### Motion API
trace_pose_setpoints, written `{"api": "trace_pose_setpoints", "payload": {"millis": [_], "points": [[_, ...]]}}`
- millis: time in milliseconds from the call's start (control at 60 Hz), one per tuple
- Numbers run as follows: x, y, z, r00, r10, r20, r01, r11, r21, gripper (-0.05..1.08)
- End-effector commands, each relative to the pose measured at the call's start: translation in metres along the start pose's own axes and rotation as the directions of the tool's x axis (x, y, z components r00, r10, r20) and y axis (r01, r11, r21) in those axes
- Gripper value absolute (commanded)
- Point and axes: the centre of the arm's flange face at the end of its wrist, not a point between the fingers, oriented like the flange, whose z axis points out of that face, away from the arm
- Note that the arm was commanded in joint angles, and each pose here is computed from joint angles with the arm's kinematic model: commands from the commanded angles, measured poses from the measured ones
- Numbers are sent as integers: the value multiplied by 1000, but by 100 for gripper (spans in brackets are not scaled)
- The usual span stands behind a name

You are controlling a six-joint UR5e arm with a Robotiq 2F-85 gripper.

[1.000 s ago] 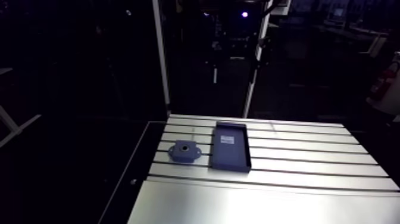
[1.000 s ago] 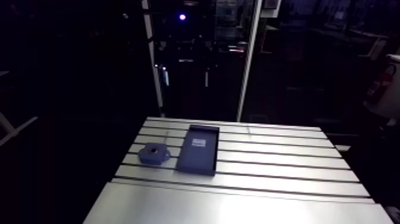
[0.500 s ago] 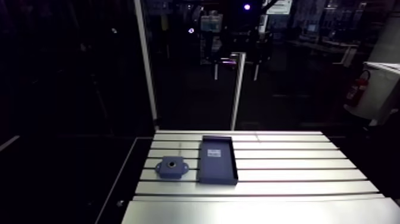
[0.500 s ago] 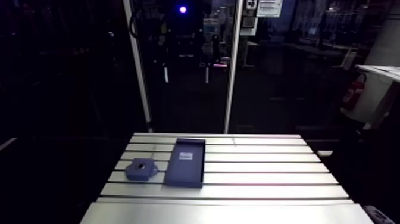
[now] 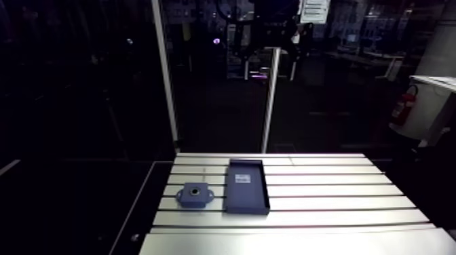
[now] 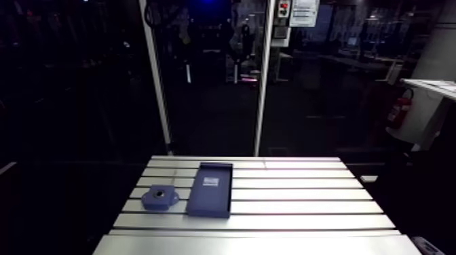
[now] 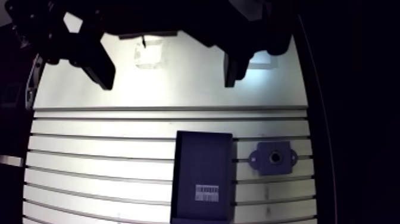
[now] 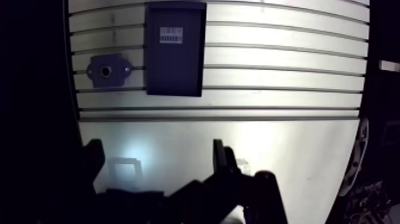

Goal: Pick up the bearing and press it into the housing until flush.

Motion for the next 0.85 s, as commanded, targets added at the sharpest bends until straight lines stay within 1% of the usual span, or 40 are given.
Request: {"api": "trace_pose_setpoints", "payload": {"millis": [17, 400, 550, 633, 850], "points": [[-1, -2, -2, 1000, -2, -3, 2, 1000, 2, 1], [-1, -2, 0, 1000, -4, 1, 4, 1000, 1, 1], [-1, -3, 3, 1000, -5, 4, 5, 1000, 2, 1], [0, -4, 2, 1000, -4, 3, 4, 1000, 8, 1], [1, -5, 1, 1000, -6, 1, 6, 1000, 8, 1]]}}
